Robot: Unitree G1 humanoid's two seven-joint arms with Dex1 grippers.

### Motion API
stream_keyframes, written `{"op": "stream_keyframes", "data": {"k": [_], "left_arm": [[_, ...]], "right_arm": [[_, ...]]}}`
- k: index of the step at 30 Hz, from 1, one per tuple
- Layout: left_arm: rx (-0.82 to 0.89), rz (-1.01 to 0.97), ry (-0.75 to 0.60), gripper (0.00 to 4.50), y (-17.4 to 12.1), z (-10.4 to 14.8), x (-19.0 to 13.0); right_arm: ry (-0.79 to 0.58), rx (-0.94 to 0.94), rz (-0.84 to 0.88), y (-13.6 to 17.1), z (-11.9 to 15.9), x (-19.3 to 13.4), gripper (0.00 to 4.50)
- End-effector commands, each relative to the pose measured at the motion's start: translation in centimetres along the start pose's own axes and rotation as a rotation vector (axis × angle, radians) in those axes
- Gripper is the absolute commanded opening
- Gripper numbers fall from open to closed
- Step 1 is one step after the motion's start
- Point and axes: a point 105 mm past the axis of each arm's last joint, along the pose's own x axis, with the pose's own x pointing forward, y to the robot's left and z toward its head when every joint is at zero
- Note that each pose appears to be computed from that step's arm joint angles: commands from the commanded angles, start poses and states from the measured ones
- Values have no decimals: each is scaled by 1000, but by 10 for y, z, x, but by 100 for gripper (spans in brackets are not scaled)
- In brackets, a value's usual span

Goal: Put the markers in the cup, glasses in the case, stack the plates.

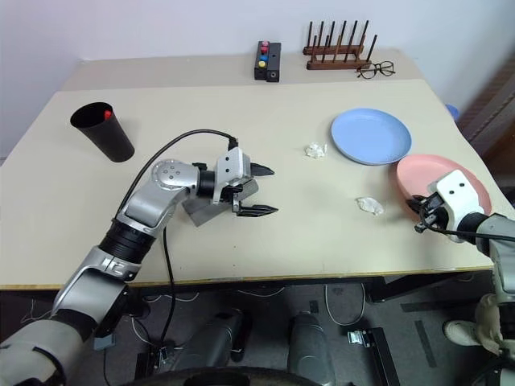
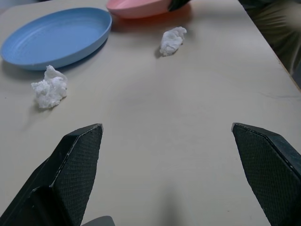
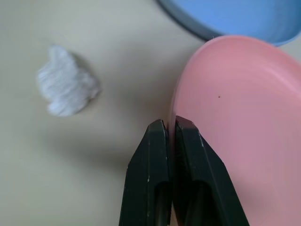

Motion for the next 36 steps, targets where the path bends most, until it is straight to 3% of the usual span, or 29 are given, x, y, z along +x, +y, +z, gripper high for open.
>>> {"op": "stream_keyframes", "data": {"k": [1,10,18,33,36], "left_arm": [[44,16,-27,450,3,10,-1],[39,25,-26,450,1,9,-1],[28,45,-25,450,1,9,-2],[-3,92,2,450,-6,7,-14],[-7,105,6,450,-5,6,-17]], "right_arm": [[-72,-90,-53,-13,33,0,6],[-141,-189,-86,-14,56,28,6],[-216,-249,-16,-1,82,67,6],[-217,-268,44,7,105,115,6],[-212,-255,47,7,105,117,94]]}}
